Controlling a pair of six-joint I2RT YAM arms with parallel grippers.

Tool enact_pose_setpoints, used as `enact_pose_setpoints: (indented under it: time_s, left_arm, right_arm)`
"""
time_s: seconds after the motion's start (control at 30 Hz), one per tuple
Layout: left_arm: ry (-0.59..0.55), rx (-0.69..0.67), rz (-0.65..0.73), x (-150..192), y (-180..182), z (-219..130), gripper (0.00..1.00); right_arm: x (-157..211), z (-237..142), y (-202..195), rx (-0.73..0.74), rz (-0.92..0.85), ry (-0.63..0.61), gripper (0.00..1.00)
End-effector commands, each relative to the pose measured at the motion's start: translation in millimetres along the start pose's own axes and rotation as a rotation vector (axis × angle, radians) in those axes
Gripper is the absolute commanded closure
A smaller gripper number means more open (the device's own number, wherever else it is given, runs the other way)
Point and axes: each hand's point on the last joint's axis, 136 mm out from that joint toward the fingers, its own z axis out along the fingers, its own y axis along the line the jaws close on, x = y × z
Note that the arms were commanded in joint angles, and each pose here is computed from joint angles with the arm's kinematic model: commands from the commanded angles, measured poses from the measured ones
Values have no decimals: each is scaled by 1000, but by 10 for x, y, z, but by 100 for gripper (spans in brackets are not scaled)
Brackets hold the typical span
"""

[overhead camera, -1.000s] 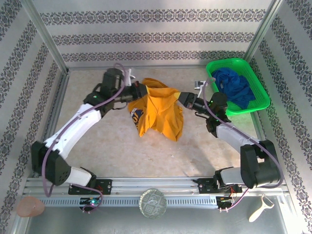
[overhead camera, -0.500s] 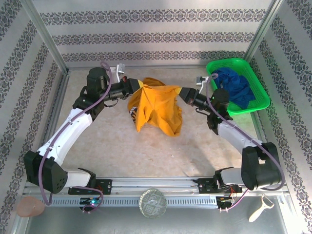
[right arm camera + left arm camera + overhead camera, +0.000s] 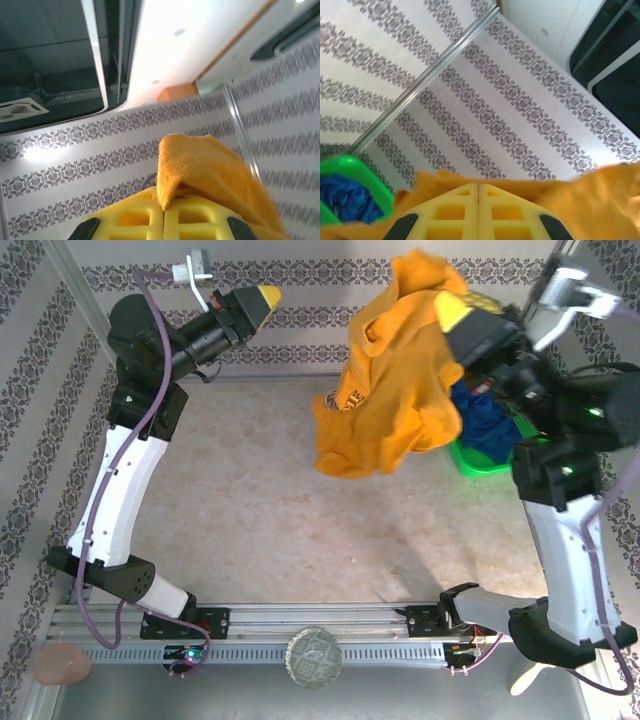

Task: Fold the inside-out t-shirt

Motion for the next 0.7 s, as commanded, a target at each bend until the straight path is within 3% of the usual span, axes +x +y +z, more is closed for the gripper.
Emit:
enact_pose_setpoints:
  time_s: [0.0,0.13,0.3,0.47,0.63,0.67]
  left_arm:
    - [55,-139,-81,152,624,128,100]
    - [99,-272,-140,449,1433,115,100]
    - [164,-451,-156,861,2393,-214,100]
    - [216,-573,-83,1138,2631,-604,95]
    - [206,-615,-88,1280,2559,-872,87]
    - [200,-624,-92,1307,2553,-923,81]
  right_arm:
    - [405,120,-672,159,63,100,100]
    - [1066,83,-1338,270,162,201,100]
    - [2158,-145,-2210,422,284,339,100]
    - [3007,-131,-2709,506,335,441,100]
    - [3612,259,-3093,536,368,489,100]
    - [3723,356,-3185,540,378,497,100]
